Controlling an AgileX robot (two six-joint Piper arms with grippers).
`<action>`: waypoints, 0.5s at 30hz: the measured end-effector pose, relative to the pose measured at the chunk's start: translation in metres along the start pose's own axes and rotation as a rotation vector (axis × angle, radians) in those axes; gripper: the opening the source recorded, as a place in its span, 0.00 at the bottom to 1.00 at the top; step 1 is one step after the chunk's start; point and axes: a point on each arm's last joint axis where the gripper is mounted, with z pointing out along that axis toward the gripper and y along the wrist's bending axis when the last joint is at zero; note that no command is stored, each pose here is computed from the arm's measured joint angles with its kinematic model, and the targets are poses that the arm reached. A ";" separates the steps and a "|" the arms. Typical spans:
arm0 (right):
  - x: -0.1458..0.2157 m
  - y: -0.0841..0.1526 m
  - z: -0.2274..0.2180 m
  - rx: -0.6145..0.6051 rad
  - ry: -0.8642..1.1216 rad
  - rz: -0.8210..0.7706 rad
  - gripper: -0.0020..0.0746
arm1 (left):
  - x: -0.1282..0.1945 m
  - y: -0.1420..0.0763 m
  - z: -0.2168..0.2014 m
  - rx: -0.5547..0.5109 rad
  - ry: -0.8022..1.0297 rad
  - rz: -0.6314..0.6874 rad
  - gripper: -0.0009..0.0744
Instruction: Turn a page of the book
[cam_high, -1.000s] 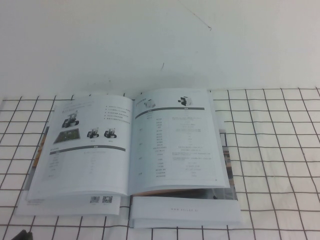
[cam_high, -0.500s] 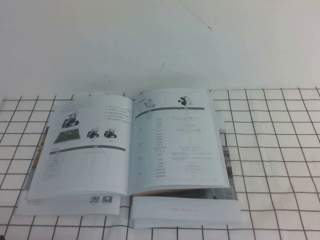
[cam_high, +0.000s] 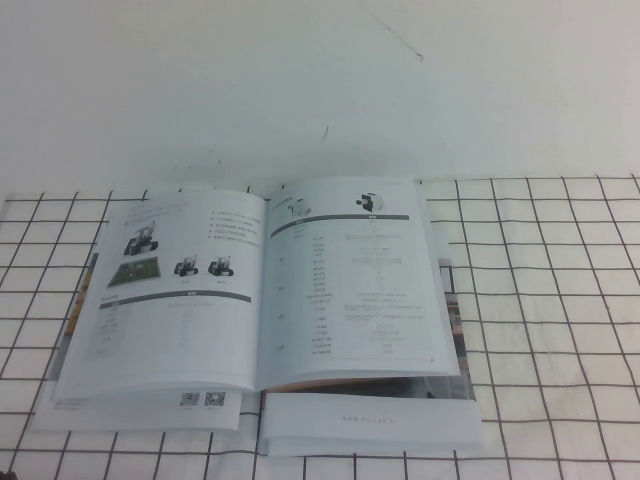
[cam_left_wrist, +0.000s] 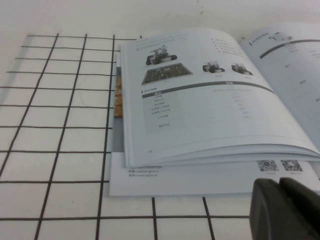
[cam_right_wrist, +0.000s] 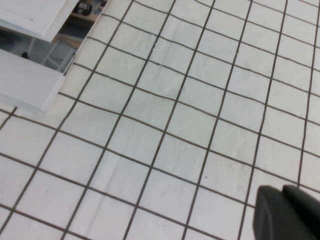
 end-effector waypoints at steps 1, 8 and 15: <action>0.000 0.000 0.000 0.000 0.000 0.000 0.05 | 0.000 0.001 0.000 -0.009 -0.002 -0.003 0.01; 0.000 0.000 0.000 0.000 0.000 0.000 0.05 | -0.001 0.002 0.000 -0.037 -0.008 0.020 0.01; 0.000 0.000 0.000 0.000 0.000 0.000 0.05 | -0.001 0.002 0.000 -0.042 -0.008 0.039 0.01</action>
